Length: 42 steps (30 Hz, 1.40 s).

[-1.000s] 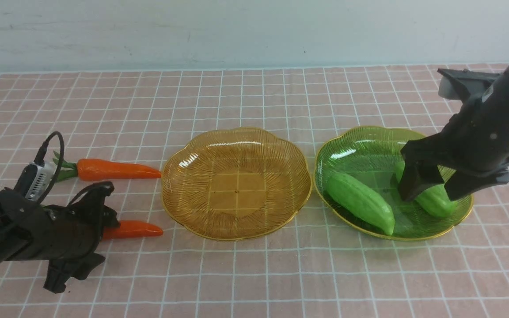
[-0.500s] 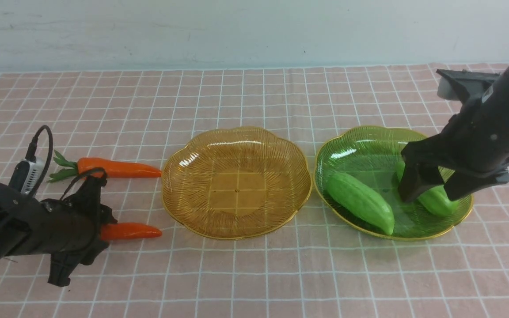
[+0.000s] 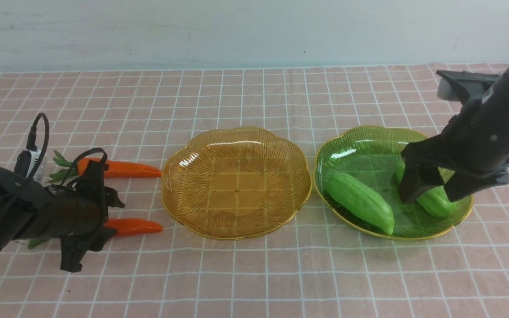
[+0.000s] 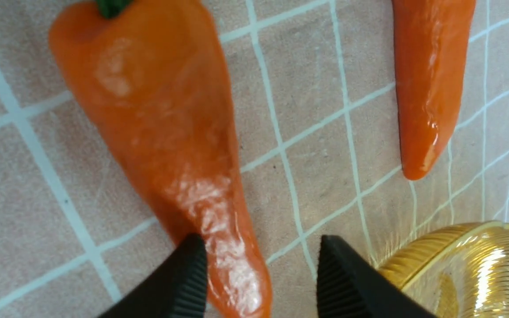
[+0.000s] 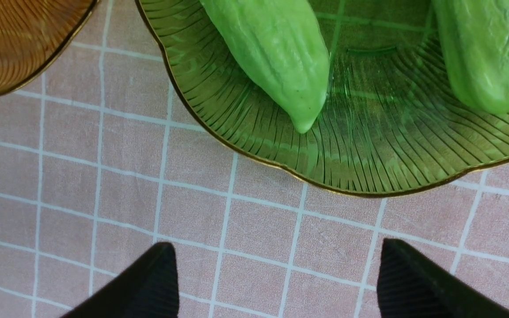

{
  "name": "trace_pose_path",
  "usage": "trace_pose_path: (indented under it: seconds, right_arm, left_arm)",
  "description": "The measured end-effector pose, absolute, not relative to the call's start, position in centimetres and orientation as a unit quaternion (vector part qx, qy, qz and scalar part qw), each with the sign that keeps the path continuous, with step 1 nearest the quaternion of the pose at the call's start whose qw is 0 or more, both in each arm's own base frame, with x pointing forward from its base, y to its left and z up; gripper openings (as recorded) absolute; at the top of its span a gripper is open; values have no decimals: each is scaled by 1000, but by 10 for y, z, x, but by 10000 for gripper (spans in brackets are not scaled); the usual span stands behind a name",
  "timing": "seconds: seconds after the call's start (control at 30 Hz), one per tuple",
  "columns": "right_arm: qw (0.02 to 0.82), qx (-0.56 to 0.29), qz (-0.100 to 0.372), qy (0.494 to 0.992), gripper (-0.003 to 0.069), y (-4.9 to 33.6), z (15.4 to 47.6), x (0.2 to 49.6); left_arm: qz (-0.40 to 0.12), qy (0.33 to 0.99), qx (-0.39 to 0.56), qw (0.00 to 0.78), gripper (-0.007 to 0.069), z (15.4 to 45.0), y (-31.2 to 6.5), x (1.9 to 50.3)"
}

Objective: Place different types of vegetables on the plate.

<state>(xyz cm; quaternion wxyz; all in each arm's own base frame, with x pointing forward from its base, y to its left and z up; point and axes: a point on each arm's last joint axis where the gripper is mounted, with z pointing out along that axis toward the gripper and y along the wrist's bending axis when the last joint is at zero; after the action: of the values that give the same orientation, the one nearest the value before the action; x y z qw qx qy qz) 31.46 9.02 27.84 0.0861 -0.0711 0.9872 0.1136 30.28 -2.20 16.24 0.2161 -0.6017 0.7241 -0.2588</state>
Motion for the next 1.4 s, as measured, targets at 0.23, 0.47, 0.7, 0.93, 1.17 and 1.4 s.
trace_pose_path:
  seconds: [0.23, 0.47, 0.7, 0.93, 1.17, 1.4]
  right_arm:
    - [86, -71, 115, 987, 548, 90, 278, 315]
    - [86, -71, 115, 987, 548, 90, 278, 315]
    - [86, -71, 115, 987, 548, 90, 278, 315]
    - [86, -71, 115, 987, 548, 90, 278, 315]
    - [87, -78, 114, 987, 548, 90, 278, 315]
    - [87, -80, 115, 986, 548, 91, 279, 315]
  left_arm:
    - [-254, 729, -607, 188, 463, 153, -25, 302]
    - [-264, 691, -653, 164, 484, 145, -26, 305]
    - [-263, 695, -649, 160, 256, 143, -26, 306]
    - [-276, 707, -634, 147, 59, 149, -30, 304]
    - [-296, 740, -567, 207, 41, 182, -29, 297]
    - [-298, 839, -376, 258, 38, 218, -39, 298]
